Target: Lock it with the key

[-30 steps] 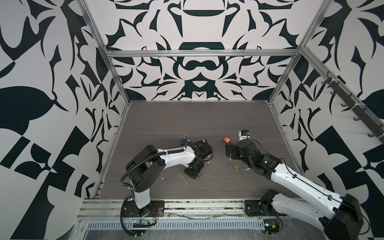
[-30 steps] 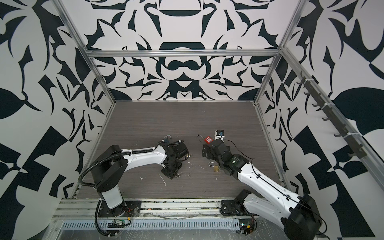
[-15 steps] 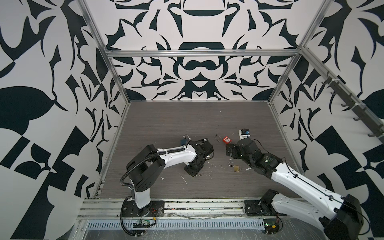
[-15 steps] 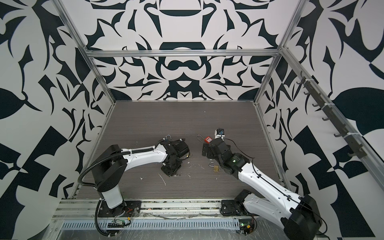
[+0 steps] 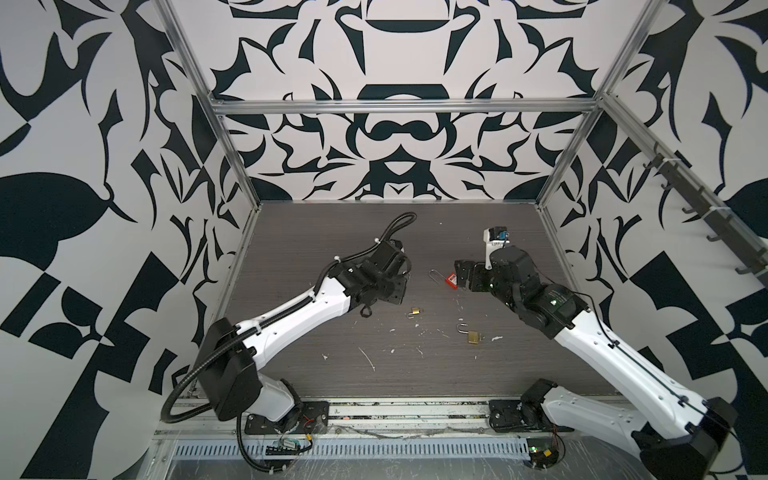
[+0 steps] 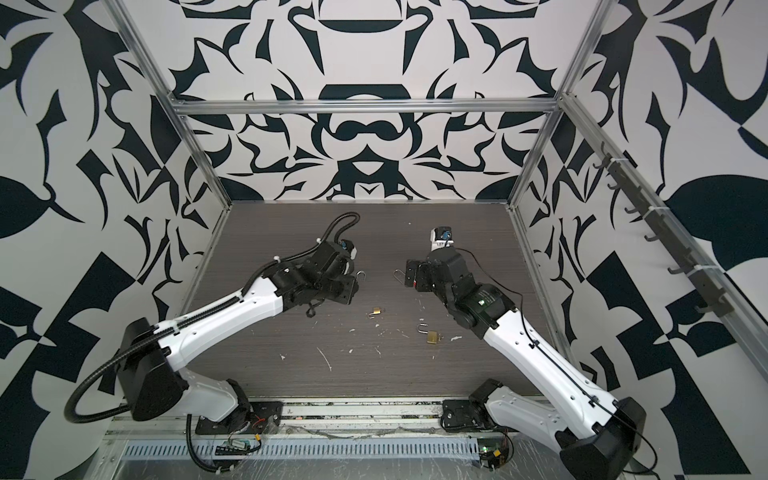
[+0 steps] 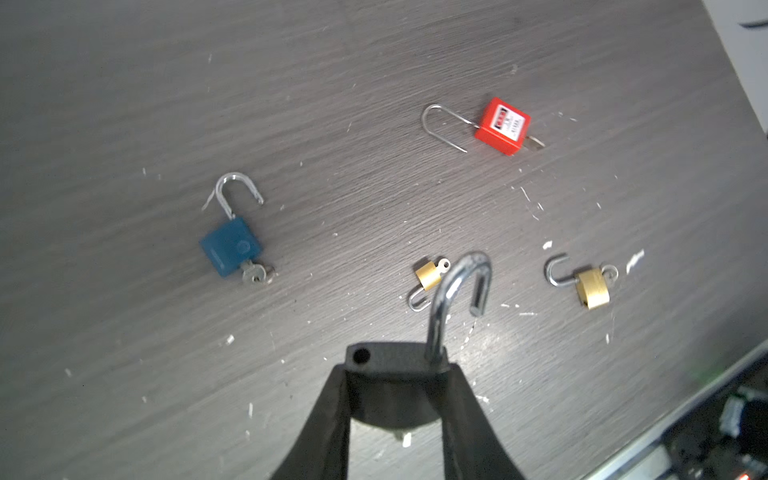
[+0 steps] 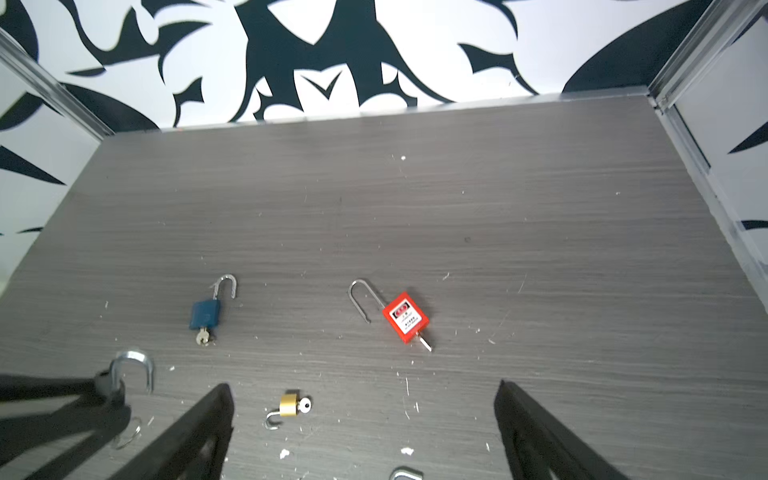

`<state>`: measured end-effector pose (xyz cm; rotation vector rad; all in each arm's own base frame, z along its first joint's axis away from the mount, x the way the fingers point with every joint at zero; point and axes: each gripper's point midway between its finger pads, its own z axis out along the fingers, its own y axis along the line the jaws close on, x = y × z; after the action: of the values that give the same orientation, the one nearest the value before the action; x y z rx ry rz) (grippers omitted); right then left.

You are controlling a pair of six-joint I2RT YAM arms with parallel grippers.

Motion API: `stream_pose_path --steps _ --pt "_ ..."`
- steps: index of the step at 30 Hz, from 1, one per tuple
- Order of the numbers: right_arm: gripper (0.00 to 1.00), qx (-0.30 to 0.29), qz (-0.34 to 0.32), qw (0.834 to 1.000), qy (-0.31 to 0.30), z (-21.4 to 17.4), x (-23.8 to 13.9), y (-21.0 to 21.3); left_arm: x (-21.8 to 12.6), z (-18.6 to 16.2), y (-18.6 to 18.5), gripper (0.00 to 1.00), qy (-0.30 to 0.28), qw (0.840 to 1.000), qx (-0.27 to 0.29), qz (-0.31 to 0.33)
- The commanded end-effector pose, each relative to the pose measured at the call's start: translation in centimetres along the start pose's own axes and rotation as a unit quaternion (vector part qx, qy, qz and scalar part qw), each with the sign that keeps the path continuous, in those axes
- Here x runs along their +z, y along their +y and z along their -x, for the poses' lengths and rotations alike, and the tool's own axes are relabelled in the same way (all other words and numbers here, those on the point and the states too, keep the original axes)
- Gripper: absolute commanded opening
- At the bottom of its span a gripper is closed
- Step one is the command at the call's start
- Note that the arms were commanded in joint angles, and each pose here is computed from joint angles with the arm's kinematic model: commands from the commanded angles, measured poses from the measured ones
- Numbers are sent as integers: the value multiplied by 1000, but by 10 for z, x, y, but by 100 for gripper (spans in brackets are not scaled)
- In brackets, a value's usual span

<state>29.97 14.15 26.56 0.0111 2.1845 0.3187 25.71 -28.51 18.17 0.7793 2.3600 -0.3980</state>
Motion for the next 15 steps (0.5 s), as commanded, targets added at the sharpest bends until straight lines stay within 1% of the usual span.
stream_pose_path --steps 1,2,3,4,6,7,9,11,12,14,15 --pt "100 29 75 995 56 1 -8 22 -3 -5 -20 1 -58 958 277 -51" --pt "100 38 100 991 74 -2 -8 29 -4 -12 -21 0 -64 948 307 -58" --pt "100 45 126 987 91 -5 -11 37 -4 -21 -24 0 -65 935 342 -69" --pt "100 49 146 982 109 -9 -13 44 -10 -21 -24 0 -81 926 364 -67" --pt "100 44 187 971 145 -21 -19 56 -12 -27 -25 0 -100 911 393 -67" --pt "100 40 205 965 160 -27 -23 62 -14 -27 -29 0 -112 907 400 -74" --pt "100 35 238 952 189 -41 -31 70 -19 -27 -37 0 -141 899 404 -92" --pt "100 29 276 938 207 -52 -40 78 -28 -27 -51 0 -173 891 400 -128" --pt "100 26 291 932 213 -57 -43 81 -33 -27 -58 0 -190 889 389 -150" --pt "100 21 308 927 214 -64 -46 83 -42 -26 -71 0 -210 885 370 -190" --pt "100 21 311 926 212 -65 -46 83 -45 -25 -75 0 -210 888 355 -205"
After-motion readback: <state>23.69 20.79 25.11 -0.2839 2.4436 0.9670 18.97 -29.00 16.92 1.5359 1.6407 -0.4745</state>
